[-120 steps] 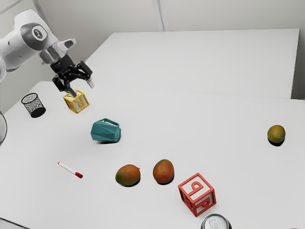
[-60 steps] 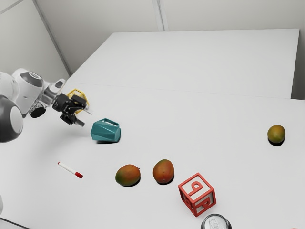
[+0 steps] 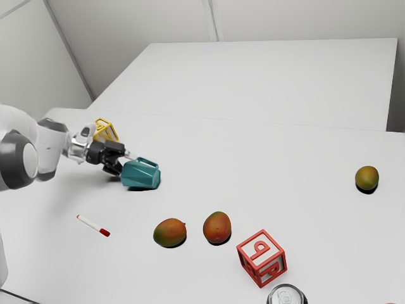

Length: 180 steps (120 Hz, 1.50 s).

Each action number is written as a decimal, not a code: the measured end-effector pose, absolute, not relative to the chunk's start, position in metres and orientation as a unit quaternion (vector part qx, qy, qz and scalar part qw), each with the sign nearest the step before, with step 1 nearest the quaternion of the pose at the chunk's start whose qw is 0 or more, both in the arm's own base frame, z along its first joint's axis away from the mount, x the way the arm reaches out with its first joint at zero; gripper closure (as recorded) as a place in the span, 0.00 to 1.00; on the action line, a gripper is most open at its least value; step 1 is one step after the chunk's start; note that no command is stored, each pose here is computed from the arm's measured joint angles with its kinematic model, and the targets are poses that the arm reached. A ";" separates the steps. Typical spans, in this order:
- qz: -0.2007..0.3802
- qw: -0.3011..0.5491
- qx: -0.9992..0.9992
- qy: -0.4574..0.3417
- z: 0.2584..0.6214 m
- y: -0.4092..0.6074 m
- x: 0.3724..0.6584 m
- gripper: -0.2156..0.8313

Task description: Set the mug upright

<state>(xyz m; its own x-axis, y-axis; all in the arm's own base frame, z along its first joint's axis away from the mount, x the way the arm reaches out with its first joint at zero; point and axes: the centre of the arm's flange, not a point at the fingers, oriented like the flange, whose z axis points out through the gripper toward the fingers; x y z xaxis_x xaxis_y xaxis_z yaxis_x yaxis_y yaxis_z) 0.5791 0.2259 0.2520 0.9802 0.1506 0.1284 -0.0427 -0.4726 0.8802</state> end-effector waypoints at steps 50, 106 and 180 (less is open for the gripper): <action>0.141 0.539 0.830 0.024 0.247 0.214 0.579 0.79; 0.187 0.499 0.841 -0.088 0.356 0.180 0.619 0.95; -0.009 -0.030 0.936 -0.351 0.371 0.035 0.664 0.96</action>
<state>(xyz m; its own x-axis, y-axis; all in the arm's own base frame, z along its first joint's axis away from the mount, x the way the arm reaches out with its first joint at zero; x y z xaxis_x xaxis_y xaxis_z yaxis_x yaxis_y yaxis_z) 0.6641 0.0346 0.3706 0.7534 -0.6565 -0.0384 -0.6576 -0.7518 -0.0491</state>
